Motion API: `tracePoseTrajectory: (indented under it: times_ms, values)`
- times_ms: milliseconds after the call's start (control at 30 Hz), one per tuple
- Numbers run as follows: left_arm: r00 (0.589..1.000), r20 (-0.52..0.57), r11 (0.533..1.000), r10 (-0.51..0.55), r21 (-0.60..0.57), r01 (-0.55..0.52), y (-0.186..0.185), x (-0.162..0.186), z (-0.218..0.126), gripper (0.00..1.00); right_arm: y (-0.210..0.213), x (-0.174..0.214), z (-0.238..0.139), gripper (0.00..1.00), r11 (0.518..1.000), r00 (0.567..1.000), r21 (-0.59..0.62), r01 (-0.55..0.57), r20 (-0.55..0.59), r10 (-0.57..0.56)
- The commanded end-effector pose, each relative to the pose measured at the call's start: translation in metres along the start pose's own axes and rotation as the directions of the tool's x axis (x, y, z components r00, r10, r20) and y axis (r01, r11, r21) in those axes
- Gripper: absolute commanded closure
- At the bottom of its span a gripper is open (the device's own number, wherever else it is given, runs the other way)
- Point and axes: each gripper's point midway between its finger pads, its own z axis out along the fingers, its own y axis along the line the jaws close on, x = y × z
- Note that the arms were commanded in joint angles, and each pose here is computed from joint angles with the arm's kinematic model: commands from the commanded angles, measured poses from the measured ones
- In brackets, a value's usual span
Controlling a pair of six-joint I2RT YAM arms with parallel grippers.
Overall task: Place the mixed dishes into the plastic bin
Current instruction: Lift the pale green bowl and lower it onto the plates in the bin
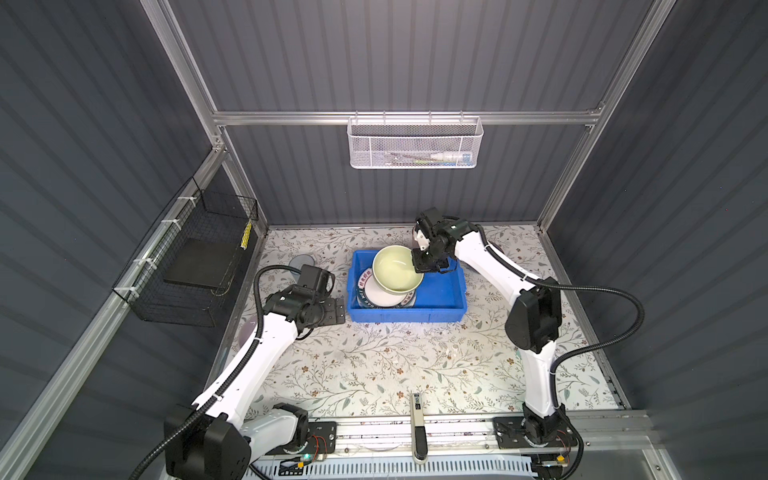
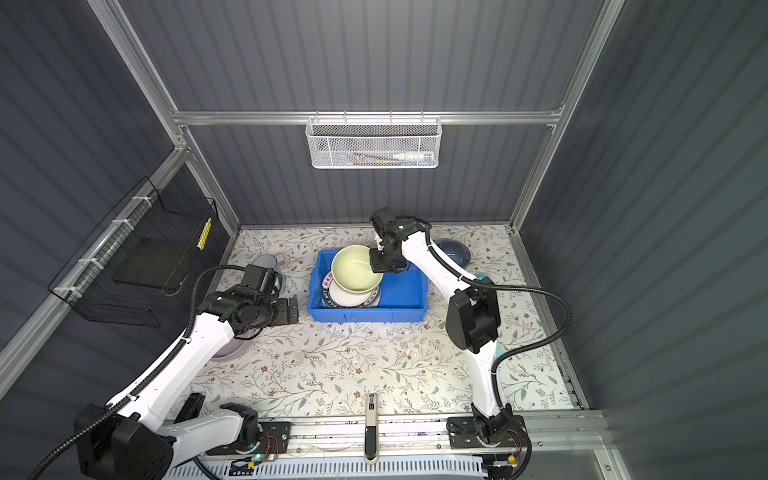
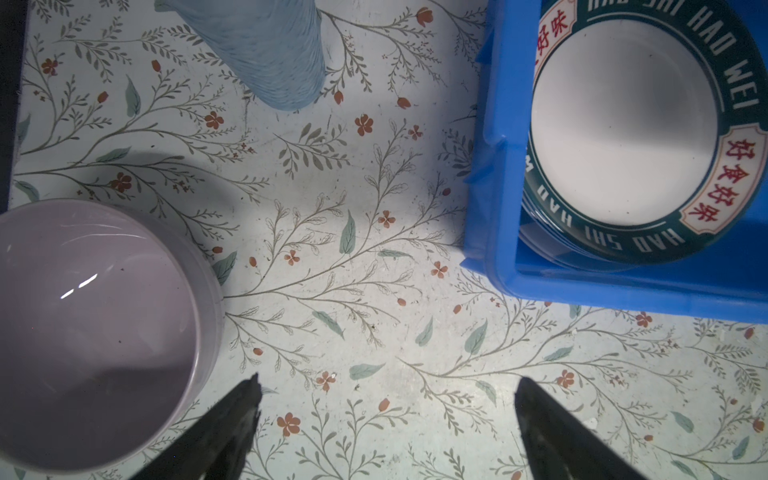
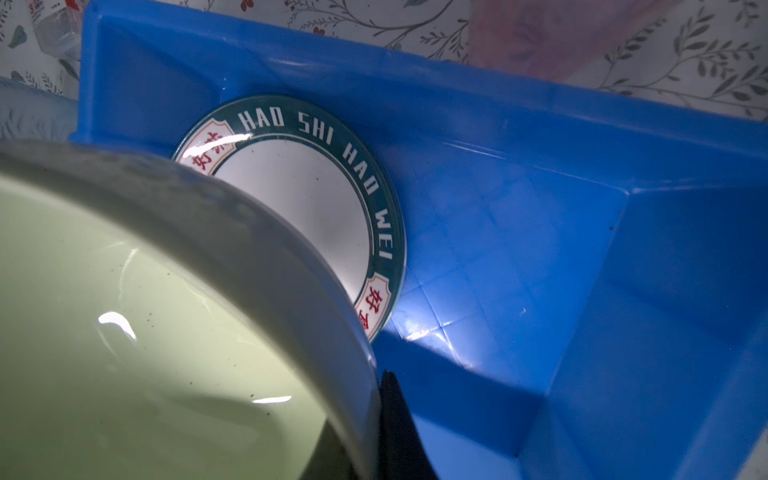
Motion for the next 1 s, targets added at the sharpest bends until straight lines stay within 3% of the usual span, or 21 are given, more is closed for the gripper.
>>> tracePoseTrajectory:
  times_ms: [0, 433, 967]
  values:
    - [1.000, 0.016, 0.999, 0.024, -0.037, -0.023, 0.010, 0.001, -0.003, 0.03, 0.024, -0.022, -0.016, 1.00, 0.997, 0.998, -0.073, -0.015, 0.067, 0.020]
    - [0.998, 0.042, 0.995, 0.038, -0.093, -0.034, 0.021, 0.001, -0.008, 0.00, 0.024, -0.016, 0.032, 1.00, 0.998, 0.999, -0.030, -0.051, 0.008, 0.051]
    - [0.995, 0.083, 0.990, 0.052, -0.136, -0.041, 0.031, -0.003, -0.020, 0.00, 0.022, -0.011, 0.054, 0.93, 0.997, 0.997, -0.023, -0.073, -0.020, 0.072]
